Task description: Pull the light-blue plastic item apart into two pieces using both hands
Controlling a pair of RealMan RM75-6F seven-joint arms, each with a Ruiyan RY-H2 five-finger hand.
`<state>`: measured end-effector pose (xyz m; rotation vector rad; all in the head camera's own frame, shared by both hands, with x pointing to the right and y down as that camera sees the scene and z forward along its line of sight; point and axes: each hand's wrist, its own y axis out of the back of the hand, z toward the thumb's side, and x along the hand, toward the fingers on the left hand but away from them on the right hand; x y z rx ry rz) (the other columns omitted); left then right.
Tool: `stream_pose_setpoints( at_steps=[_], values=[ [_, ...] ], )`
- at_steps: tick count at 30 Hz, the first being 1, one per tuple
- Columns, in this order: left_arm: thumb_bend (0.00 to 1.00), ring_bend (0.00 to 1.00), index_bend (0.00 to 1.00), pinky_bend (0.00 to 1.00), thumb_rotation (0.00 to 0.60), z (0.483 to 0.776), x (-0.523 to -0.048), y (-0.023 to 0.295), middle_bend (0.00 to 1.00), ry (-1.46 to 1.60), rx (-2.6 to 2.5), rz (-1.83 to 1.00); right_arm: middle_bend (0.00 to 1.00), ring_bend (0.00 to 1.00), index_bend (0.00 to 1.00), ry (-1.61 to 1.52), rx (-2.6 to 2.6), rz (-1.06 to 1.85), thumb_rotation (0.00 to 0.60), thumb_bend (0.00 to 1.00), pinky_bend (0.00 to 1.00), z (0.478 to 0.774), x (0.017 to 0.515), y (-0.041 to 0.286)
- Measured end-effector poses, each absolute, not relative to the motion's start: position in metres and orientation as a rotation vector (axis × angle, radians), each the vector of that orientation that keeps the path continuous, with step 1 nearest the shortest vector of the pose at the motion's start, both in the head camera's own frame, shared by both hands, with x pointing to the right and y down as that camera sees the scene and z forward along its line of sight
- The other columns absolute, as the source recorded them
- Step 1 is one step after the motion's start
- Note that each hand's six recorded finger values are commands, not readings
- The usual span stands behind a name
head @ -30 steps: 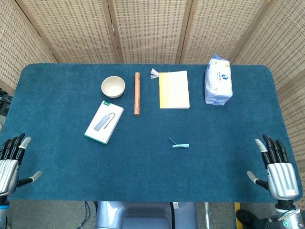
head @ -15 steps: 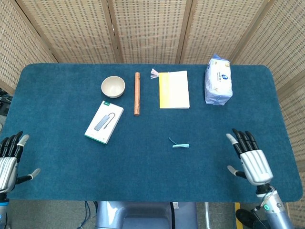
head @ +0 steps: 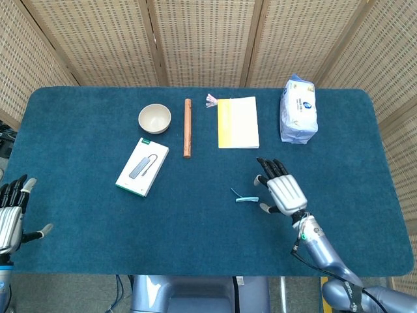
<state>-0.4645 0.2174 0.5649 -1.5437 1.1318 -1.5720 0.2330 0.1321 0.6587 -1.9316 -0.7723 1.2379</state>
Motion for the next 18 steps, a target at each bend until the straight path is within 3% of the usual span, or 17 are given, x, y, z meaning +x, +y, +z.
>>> stream_pose_setpoints(
  at_steps=[6,18],
  values=[
    [0.00,0.00,0.00,0.00,0.600,0.569,-0.467,0.215,0.00,1.131,-1.545,-1.592,0.00,0.00,0.39,-0.714,-1.938,1.326,0.600,0.31,0.00,0.692,0.214,0.129],
    [0.00,0.00,0.00,0.00,0.600,0.573,-0.462,0.217,0.00,1.099,-1.545,-1.596,0.00,0.00,0.40,-0.664,-1.950,1.388,0.600,0.36,0.00,0.719,0.209,0.144]
  ],
)
